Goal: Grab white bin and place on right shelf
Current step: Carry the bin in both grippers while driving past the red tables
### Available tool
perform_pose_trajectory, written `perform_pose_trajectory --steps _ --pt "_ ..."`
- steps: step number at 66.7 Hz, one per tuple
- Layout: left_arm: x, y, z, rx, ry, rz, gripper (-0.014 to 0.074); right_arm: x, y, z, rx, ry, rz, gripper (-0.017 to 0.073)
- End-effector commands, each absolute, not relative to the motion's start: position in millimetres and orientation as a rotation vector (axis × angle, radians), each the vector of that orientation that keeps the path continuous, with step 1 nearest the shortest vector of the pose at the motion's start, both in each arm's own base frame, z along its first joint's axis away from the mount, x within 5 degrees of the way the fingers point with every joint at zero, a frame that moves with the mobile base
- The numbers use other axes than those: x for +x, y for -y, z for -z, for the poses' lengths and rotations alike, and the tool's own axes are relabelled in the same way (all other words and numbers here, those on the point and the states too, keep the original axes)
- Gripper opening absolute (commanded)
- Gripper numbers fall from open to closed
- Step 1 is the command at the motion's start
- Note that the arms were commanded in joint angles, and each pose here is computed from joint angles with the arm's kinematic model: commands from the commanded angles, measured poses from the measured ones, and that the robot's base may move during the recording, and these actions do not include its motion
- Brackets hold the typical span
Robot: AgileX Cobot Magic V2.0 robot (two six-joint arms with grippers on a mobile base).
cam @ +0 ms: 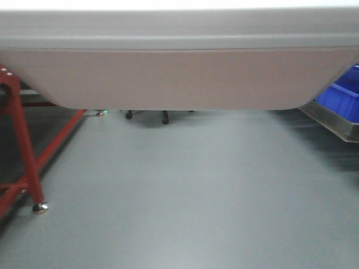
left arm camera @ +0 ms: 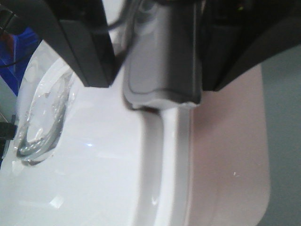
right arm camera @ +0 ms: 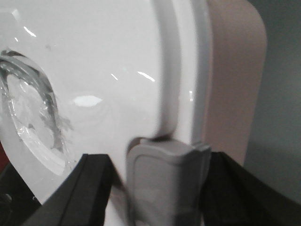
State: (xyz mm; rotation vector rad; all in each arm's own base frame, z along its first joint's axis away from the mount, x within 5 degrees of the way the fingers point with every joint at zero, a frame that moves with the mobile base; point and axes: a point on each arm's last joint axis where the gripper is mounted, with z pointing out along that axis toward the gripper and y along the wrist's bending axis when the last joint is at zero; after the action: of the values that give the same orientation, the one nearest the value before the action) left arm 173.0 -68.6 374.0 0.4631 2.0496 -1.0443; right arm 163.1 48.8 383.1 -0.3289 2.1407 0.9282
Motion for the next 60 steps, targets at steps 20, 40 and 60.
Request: perform_pose_trajectory --steps 20,40,60 --pt "158.7 80.5 -401.4 0.499 -1.892 1.26 0.0241 149.6 -63.0 -410.1 -0.387 -1.981 -1.166 0.0444" --pt "158.7 80.5 -401.4 0.499 -1.892 1.26 0.0241 149.4 -63.1 -410.2 -0.387 -1.98 -1.165 0.0444" --pt "158.7 80.5 -401.4 0.499 -1.892 1.26 0.0241 149.7 -63.0 -410.0 -0.386 -1.981 -1.166 0.0444"
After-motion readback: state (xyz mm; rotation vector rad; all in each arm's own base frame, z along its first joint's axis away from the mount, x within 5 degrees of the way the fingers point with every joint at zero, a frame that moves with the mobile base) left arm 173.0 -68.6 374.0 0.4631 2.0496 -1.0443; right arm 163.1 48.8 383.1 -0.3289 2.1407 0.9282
